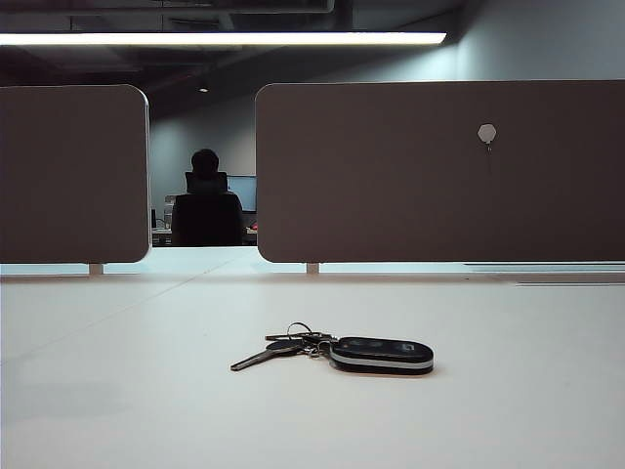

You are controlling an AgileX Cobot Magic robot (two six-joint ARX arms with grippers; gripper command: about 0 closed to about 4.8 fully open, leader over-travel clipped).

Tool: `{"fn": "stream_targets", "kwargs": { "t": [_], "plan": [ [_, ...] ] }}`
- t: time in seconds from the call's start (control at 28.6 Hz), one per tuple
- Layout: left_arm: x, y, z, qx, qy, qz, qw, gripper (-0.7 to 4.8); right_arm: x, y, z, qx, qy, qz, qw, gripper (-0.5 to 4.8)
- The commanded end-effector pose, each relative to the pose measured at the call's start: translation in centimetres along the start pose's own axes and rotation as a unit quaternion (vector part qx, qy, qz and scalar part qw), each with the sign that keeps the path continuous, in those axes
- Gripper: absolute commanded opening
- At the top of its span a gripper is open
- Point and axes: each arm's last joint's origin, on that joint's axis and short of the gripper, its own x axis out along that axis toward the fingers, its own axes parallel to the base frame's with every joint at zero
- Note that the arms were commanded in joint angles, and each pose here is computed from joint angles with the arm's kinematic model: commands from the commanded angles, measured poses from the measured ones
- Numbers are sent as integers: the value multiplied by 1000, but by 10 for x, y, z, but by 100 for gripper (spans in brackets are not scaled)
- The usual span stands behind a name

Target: Hang the bunch of keys on the hook.

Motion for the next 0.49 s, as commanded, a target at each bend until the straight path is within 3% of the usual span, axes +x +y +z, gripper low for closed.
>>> {"fn": "stream_targets", "kwargs": {
  "t": [0.03,0.28,0.31,0.35,0.38,0.42,0.49],
  "plan": [
    [0,0,1,2,-7,-3,1000,-5,0,0,1,-15,-7,-2,1000,-5],
    [0,0,1,2,-7,-3,1000,-1,0,0,2,-14,-10,-8,1000,-5],
    [0,0,2,1,-8,-3,1000,37,0,0,3,-13,-14,-7,1000,0],
    [0,-1,4,-8,-13,-6,1000,256,-1,1,10,-3,-29,9,1000,72],
    [-1,-1,6,-17,-17,-11,1000,404,-3,3,16,-2,-36,24,999,137],
    [-3,-4,15,-35,-27,-28,999,479,-7,5,28,-3,-43,50,998,274],
    [-8,-7,34,-59,-54,-50,995,479,-16,10,52,-4,-54,64,996,393]
  ]
}}
